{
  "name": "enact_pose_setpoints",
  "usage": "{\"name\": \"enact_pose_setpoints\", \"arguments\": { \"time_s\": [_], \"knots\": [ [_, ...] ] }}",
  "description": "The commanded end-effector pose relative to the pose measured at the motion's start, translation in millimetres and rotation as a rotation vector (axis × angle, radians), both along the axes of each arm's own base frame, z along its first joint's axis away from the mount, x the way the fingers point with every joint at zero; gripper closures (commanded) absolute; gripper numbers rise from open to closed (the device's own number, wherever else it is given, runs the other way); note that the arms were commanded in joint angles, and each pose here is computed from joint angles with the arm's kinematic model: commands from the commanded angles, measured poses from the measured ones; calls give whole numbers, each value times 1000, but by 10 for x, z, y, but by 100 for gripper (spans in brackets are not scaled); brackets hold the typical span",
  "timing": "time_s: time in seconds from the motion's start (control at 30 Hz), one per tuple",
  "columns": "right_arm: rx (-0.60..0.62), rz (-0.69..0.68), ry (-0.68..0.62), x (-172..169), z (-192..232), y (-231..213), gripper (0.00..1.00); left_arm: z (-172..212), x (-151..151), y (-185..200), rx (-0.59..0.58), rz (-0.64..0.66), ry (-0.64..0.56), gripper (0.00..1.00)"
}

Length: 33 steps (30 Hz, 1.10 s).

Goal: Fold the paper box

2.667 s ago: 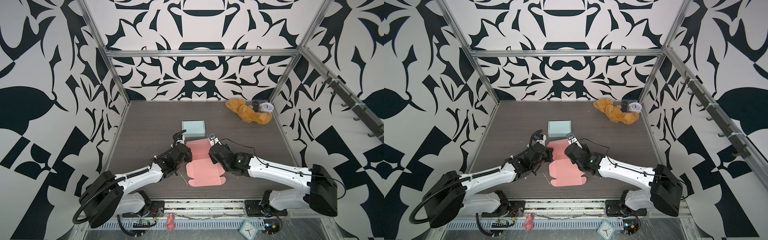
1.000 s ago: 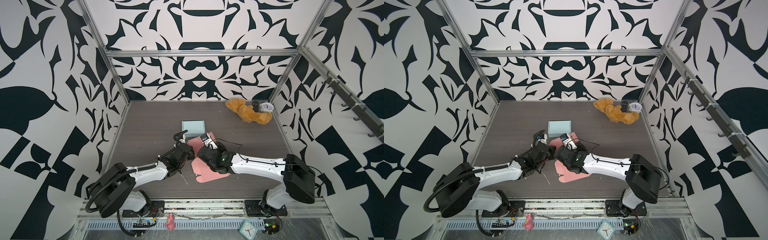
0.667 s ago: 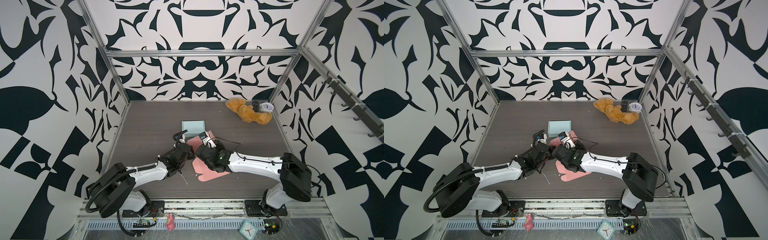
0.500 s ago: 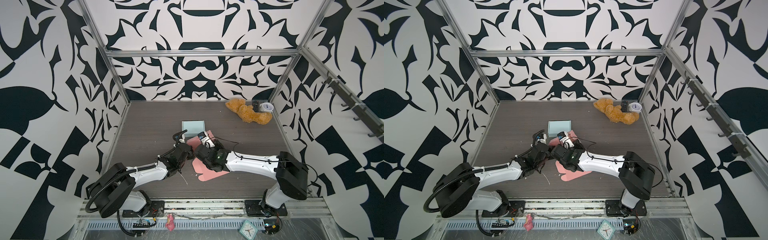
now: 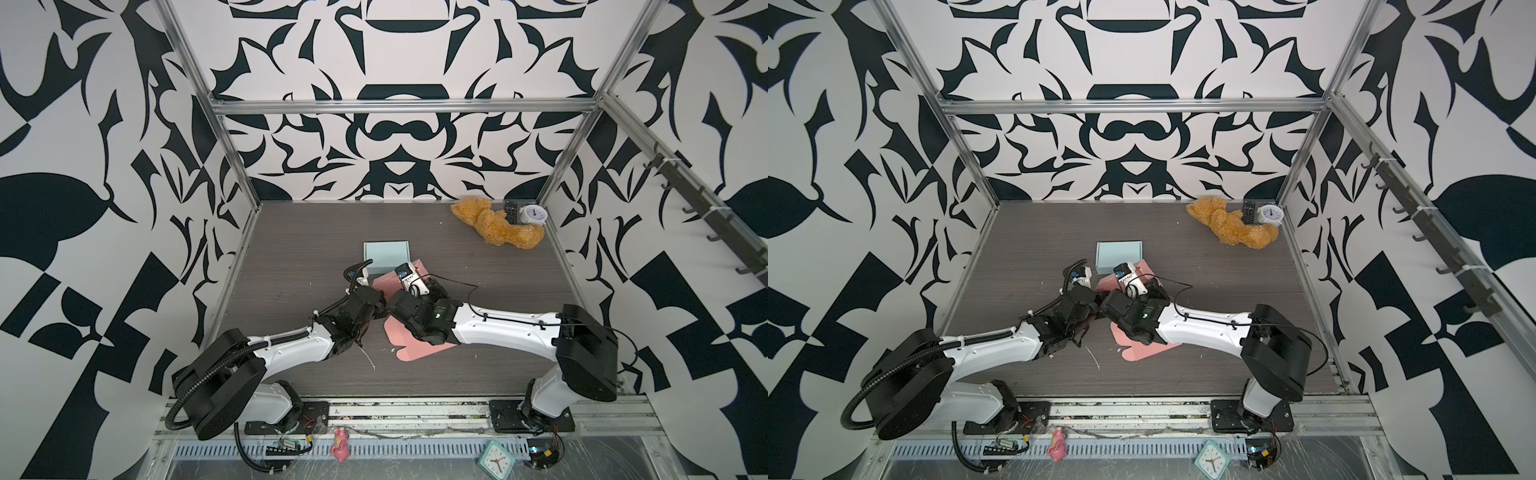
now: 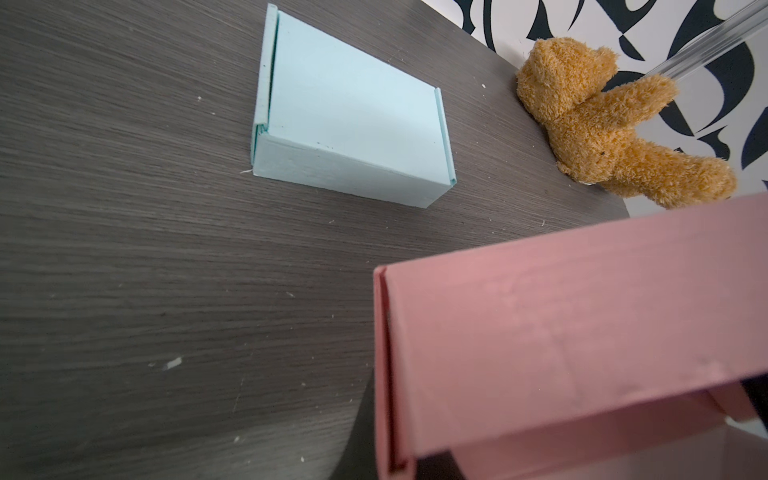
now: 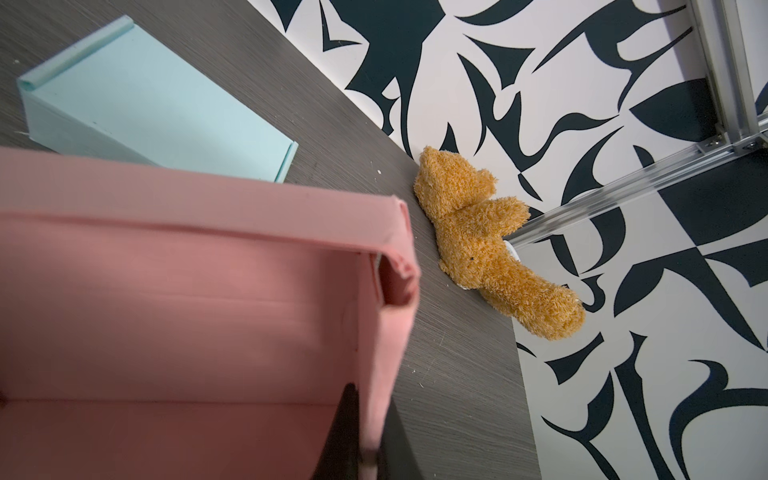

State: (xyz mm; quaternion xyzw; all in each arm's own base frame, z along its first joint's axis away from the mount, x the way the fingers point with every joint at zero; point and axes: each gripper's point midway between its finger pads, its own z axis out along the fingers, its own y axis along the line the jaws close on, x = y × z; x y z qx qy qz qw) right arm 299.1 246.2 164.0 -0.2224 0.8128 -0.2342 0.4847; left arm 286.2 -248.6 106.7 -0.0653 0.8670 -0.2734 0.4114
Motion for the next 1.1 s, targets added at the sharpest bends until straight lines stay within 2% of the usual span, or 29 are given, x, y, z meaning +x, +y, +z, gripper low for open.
{"name": "enact_pose_setpoints", "arguments": {
  "time_s": [0.0, 0.13, 0.23, 0.43, 0.8, 0.9, 1.07],
  "knots": [
    [28, 4, -18, -8, 76, 20, 91, 41, -11, -24, -12, -10, -18, 100],
    [24, 15, -14, 4, 77, 54, 99, 45, -4, -27, -12, -8, -18, 100],
    [27, 18, -17, 10, 100, 67, 100, 34, 1, -27, -8, -7, -17, 100],
    [42, 20, -24, 7, 125, 70, 86, 18, 1, -22, -1, -5, -14, 100],
    [74, 39, -26, -42, 149, 134, 81, -50, 22, 11, 22, 13, -12, 100],
    [105, 61, -21, -95, 160, 177, 74, -65, 31, 15, 31, 15, -12, 100],
    [161, 106, -29, -227, 230, 237, 56, -80, 32, 42, 46, 22, -14, 100]
  ]
}}
